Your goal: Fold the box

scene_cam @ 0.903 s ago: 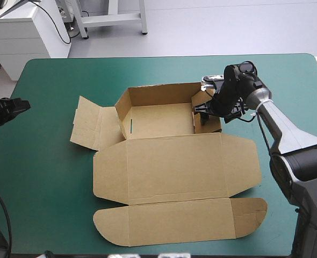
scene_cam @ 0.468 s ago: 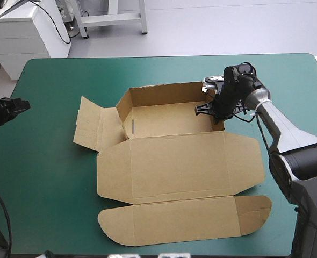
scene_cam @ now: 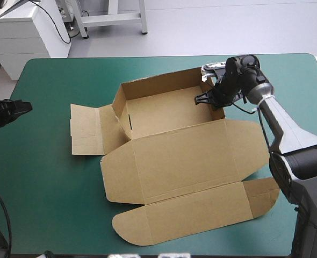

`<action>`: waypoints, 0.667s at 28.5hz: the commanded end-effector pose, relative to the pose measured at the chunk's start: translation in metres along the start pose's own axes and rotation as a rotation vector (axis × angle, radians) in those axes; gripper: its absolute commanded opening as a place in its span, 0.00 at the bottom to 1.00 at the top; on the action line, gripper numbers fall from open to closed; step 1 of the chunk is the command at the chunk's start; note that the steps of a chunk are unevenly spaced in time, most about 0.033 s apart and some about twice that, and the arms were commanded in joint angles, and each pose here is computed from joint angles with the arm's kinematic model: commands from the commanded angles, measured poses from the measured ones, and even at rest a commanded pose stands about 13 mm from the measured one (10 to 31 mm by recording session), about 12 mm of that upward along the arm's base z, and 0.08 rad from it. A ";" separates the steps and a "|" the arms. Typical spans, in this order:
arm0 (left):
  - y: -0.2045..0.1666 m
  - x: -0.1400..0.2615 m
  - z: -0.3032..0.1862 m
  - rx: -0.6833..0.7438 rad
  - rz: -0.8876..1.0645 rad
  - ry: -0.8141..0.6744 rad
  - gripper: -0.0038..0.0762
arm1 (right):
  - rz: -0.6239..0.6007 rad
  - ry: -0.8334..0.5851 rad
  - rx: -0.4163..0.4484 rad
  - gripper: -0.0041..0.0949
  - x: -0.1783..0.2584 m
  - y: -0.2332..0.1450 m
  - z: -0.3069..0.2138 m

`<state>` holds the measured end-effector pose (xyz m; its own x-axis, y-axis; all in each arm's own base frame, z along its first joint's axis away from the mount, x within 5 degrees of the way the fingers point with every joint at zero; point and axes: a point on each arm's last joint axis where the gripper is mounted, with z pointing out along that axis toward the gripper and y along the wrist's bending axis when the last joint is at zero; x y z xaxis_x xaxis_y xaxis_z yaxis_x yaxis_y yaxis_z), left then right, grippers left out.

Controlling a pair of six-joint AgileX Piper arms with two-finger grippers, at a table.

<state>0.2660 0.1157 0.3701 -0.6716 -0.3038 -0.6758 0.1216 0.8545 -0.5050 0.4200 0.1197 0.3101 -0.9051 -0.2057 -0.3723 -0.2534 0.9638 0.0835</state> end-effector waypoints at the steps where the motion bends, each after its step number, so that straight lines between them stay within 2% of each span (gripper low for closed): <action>1: -0.017 -0.011 -0.013 0.024 0.025 -0.107 0.04 | -0.022 -0.146 -0.001 0.02 -0.010 -0.008 -0.058; 8: -0.008 -0.019 -0.012 -0.050 0.020 -0.180 0.04 | -0.039 -0.307 -0.020 0.02 0.006 -0.005 -0.133; 19: 0.041 -0.019 0.025 -0.039 -0.120 -0.141 0.04 | -0.104 -0.554 -0.016 0.02 0.055 0.007 -0.243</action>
<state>0.2971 0.1449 0.3354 -0.6403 -0.4051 -0.6526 -0.0018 0.8504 -0.5262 0.3217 0.0816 0.4758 -0.6597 -0.2023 -0.7237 -0.3233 0.9458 0.0303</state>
